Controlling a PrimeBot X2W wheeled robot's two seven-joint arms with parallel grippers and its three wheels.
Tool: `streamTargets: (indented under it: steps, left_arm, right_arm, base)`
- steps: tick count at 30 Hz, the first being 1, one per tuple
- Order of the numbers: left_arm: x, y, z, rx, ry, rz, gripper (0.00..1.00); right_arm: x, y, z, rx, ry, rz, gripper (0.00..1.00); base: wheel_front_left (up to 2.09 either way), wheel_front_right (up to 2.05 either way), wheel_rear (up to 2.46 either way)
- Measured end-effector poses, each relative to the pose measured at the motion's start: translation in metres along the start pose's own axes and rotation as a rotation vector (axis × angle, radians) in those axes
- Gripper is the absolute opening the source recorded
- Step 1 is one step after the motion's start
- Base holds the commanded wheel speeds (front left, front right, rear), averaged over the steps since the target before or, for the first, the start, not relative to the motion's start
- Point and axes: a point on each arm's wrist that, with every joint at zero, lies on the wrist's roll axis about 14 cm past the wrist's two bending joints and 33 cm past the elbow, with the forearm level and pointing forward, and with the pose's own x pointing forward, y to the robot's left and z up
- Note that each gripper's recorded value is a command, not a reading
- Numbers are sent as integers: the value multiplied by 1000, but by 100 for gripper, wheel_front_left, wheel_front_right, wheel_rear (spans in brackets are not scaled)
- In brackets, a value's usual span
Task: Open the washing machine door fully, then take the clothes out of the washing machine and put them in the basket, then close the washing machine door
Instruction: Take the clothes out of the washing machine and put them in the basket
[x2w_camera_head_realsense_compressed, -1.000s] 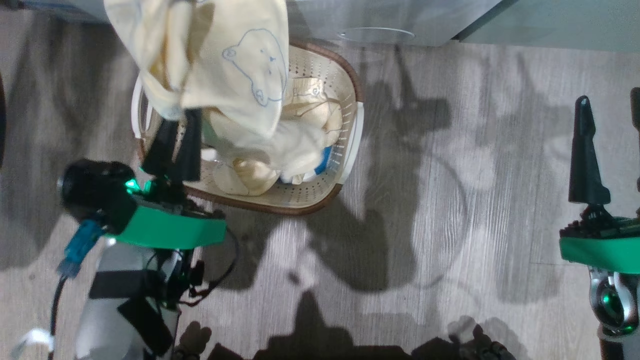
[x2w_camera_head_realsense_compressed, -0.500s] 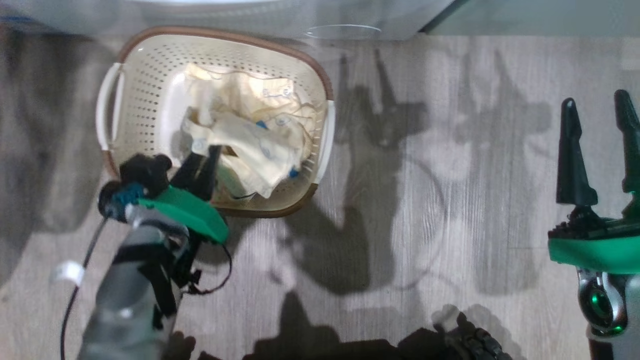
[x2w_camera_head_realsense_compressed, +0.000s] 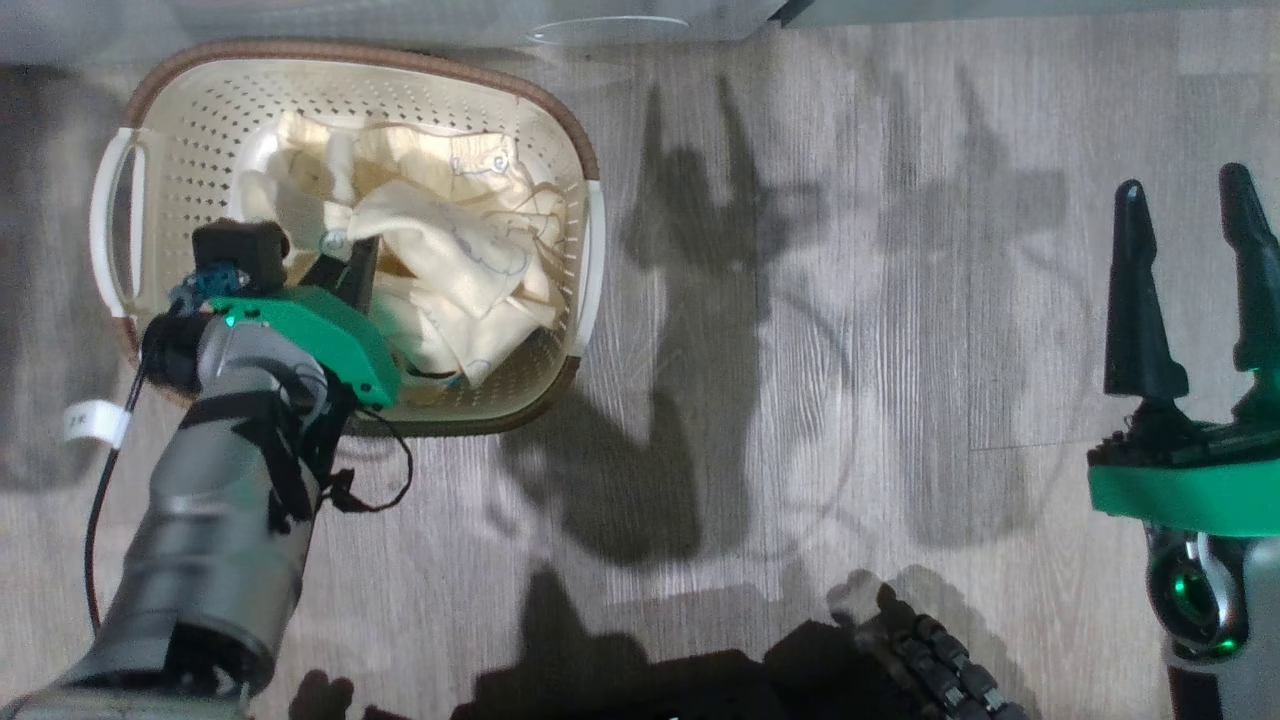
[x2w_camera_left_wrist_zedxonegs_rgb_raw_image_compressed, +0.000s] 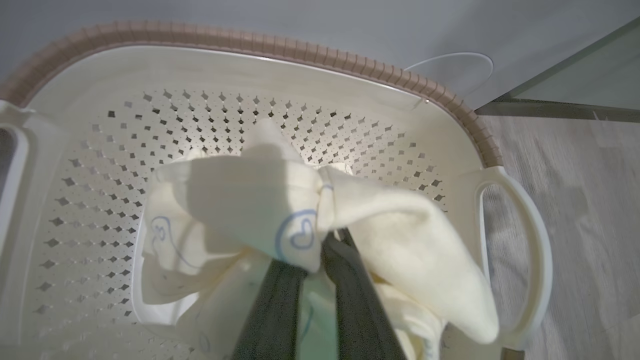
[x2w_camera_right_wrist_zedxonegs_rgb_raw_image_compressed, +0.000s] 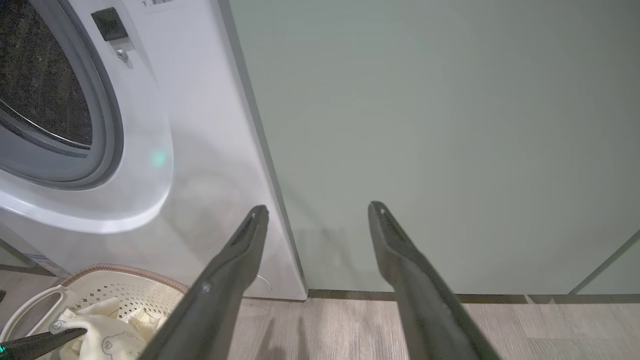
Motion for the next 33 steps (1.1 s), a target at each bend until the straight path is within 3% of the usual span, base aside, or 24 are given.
streamTargets:
  steps: [1, 2, 3, 8, 19, 24, 33]
  left_arm:
    - [3, -1, 0, 0, 6, -3, 20]
    - [4, -3, -1, 0, 15, -5, 96]
    - [5, -3, -3, 1, 24, -6, 100]
    - [6, -4, -11, 21, 57, -13, 100]
    - [-5, -3, 25, 72, -62, -18, 100]
    - [-31, -3, 46, 88, -160, -6, 100]
    - [-94, -10, 132, 80, -475, 15, 100]
  right_arm:
    - [0, -1, 0, -1, -1, -2, 100]
    - [0, -2, 0, 0, 1, -5, 100]
    - [-1, -3, 0, 5, 2, -8, 100]
    - [-2, -4, 0, 12, 1, -15, 100]
    - [-1, -5, 10, 23, -27, -18, 100]
    - [0, -1, 22, 11, -58, -8, 100]
    - [-10, 9, 36, -2, -85, 19, 100]
  base:
    - [0, 0, 0]
    - [0, 0, 0]
    - [0, 0, 0]
    - [0, 0, 0]
    - [0, 0, 0]
    - [0, 0, 0]
    - [0, 0, 0]
